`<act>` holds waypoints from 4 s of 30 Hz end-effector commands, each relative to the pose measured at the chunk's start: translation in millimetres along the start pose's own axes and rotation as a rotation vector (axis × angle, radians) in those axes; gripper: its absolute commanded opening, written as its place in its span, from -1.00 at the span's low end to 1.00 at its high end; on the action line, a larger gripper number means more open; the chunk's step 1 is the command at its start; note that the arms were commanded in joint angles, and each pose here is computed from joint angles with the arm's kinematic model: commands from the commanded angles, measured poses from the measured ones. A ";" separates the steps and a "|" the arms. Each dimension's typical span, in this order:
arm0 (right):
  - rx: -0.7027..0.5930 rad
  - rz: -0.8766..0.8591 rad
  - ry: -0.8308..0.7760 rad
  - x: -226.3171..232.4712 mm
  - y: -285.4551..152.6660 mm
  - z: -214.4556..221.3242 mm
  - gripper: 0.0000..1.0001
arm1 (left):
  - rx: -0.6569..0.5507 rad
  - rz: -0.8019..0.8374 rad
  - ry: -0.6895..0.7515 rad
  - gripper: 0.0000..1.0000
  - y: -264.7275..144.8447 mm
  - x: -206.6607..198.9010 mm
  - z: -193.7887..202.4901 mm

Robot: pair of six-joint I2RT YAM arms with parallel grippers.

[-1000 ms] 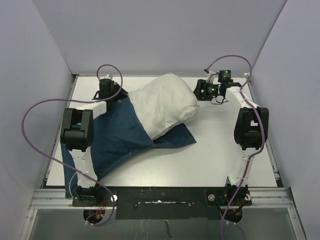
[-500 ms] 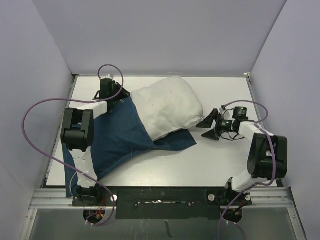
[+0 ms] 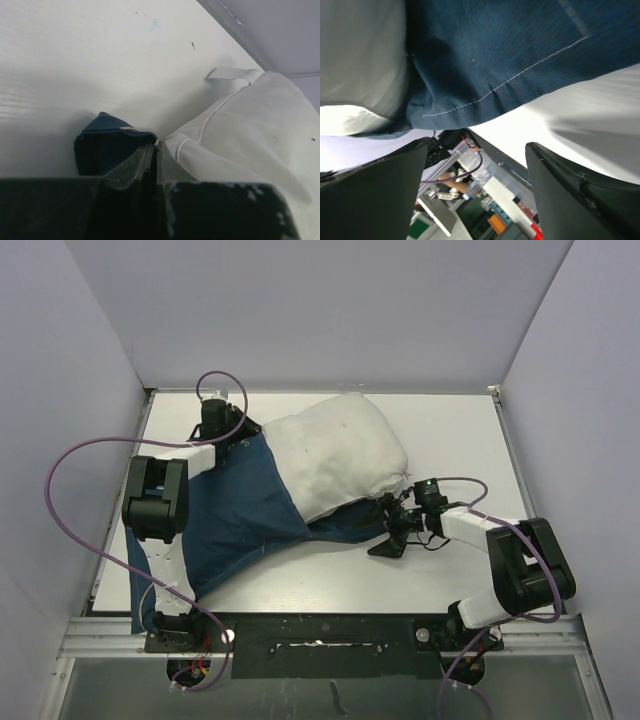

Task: Put the pillow into the pillowcase
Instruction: Stuff the pillow into the pillowcase.

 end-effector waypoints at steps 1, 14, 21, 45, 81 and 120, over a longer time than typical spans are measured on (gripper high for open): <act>-0.141 0.055 0.005 26.0 19.5 1.6 0.76 | -0.026 0.149 0.016 -1.00 -21.5 -44.4 -6.8; -0.291 0.069 0.039 42.9 63.6 -24.4 0.70 | -0.019 0.187 0.015 -1.00 -29.5 -63.4 -2.0; -0.366 0.120 0.141 16.2 48.0 -51.6 -0.81 | -0.017 0.177 0.024 -1.00 -30.3 -66.0 -0.8; -1.089 -0.100 -1.484 220.7 -144.9 -113.2 -1.00 | 0.076 0.893 0.292 -1.00 -39.2 -218.1 -19.6; -0.949 -0.725 -1.873 358.8 -190.5 81.7 -1.00 | -0.436 0.536 0.044 -1.00 -126.7 -321.3 -137.4; -0.743 -0.836 -1.685 386.7 -168.2 83.1 -1.00 | -0.460 0.401 0.104 -1.00 -144.8 -310.2 -134.7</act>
Point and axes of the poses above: each gripper's point midway between its finger pads, its own y axis out along the fingers, its own x axis along the line the jaws close on, z = x × y, the point moved 8 cm from there along -y, back along the fingers, and after that the axes turned 10 degrees about -y, right-handed, at the moved point
